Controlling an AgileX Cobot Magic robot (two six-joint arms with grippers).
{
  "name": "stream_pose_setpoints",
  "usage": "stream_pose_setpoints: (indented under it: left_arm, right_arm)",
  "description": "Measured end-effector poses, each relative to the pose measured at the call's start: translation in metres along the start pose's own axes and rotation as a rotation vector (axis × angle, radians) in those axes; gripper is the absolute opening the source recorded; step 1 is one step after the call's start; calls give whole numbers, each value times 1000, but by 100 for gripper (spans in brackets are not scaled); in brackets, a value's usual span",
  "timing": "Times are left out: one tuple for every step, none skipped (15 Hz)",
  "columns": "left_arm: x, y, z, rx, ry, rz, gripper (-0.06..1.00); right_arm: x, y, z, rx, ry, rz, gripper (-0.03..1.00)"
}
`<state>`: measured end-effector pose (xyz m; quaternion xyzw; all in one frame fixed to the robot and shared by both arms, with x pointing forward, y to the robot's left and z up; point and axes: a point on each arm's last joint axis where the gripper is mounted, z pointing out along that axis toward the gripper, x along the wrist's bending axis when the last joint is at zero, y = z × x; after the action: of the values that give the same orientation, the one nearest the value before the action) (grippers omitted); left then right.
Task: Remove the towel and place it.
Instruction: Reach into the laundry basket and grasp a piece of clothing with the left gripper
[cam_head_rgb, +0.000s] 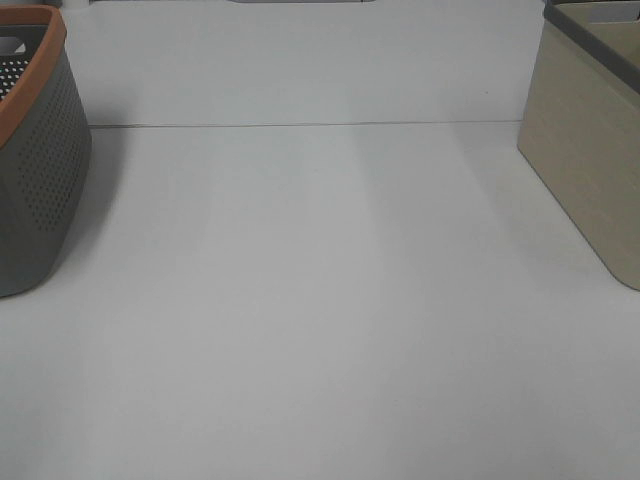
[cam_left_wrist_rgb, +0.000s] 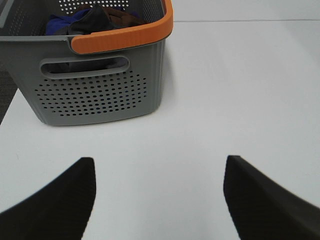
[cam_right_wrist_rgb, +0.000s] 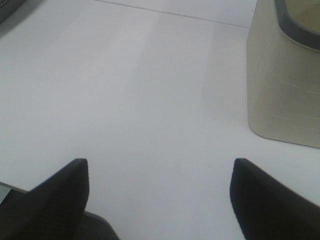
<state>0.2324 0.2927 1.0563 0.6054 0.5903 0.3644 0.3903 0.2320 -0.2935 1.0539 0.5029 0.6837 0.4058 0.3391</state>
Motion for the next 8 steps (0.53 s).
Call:
stream_pose_setpoints:
  left_arm:
    - [0,0,0,0,0,0,67]
    - [0,0,0,0,0,0,67]
    - [0,0,0,0,0,0,67]
    - [0,0,0,0,0,0,67]
    - [0,0,0,0,0,0,67]
    - [0,0,0,0,0,0,67]
    - [0,0,0,0,0,0,67]
    - [0,0,0,0,0,0,67]
  right_arm:
    - [0,0,0,0,0,0,76]
    - [0,0,0,0,0,0,76]
    - [0,0,0,0,0,0,76]
    - [0,0,0,0,0,0,76]
    - [0,0,0,0,0,0,76]
    - [0,0,0,0,0,0,76]
    - [0,0,0,0,0,0,76]
    - [0,0,0,0,0,0,76]
